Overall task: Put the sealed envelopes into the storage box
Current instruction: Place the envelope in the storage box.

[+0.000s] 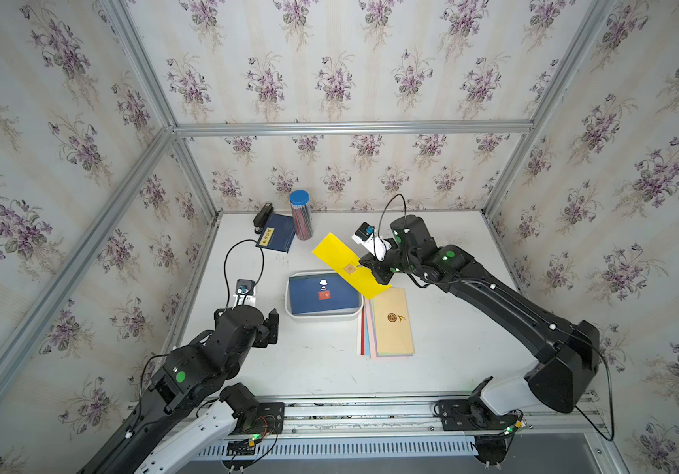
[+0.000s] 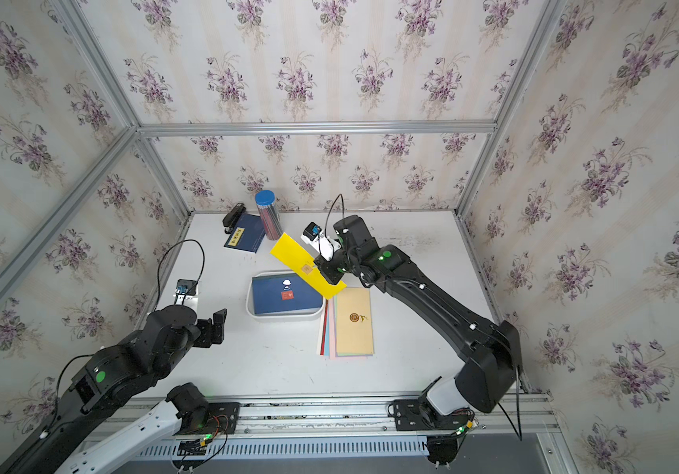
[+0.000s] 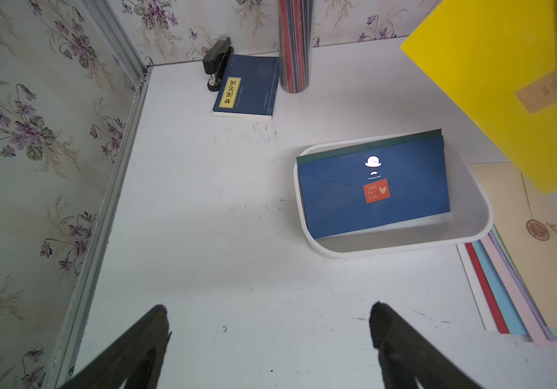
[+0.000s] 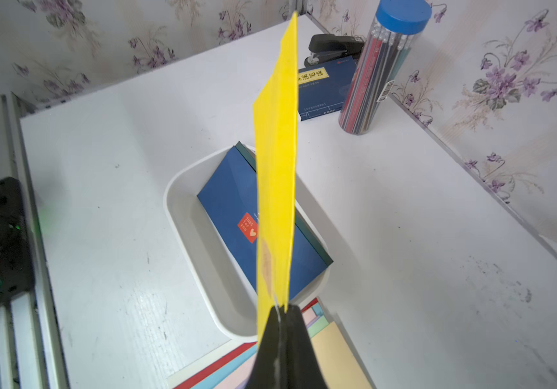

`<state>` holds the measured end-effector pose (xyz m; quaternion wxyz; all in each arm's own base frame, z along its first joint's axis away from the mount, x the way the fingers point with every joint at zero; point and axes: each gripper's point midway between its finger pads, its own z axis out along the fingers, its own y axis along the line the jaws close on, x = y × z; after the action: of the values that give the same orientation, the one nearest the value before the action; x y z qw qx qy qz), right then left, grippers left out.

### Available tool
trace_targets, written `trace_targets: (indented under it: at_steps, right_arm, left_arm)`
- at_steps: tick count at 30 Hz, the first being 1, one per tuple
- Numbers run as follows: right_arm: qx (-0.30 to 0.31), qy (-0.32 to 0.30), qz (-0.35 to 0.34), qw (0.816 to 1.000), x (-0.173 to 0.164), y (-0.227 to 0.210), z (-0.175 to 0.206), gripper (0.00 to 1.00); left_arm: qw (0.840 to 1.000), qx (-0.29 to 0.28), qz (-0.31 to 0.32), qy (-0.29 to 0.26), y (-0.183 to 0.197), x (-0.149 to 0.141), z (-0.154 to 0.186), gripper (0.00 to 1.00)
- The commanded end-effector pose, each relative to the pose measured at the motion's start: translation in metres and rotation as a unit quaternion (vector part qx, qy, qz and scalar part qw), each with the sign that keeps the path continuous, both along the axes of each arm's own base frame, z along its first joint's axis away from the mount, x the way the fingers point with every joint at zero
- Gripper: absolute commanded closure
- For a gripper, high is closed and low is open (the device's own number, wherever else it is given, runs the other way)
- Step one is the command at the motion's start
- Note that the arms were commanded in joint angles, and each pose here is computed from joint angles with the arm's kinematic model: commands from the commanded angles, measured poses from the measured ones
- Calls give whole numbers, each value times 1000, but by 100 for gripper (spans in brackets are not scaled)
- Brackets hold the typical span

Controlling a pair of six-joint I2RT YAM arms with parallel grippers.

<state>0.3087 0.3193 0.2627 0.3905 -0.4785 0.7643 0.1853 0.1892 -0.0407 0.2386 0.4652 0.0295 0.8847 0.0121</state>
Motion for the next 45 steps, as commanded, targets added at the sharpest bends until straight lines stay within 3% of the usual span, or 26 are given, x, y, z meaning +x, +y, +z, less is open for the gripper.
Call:
trace_targets:
  at_steps: [1, 12, 31, 41, 45]
  right_arm:
    - [-69, -28, 56, 996, -4, 11, -10, 100]
    - [-191, -71, 172, 964, -7, 68, -58, 100]
    - [-258, -47, 246, 933, -26, 87, -122, 100]
    - [-269, -32, 234, 934, -20, 91, -142, 100]
    - [-270, -35, 213, 938, -11, 94, -144, 88]
  left_arm:
    - [999, -14, 10, -50, 5, 4, 16, 4]
    - [997, -21, 28, -65, 15, -2, 21, 3]
    - [997, -19, 29, -62, 16, -2, 21, 3]
    - [998, -18, 27, -59, 15, -3, 21, 2]
    - [998, -17, 27, -57, 15, -3, 21, 2]
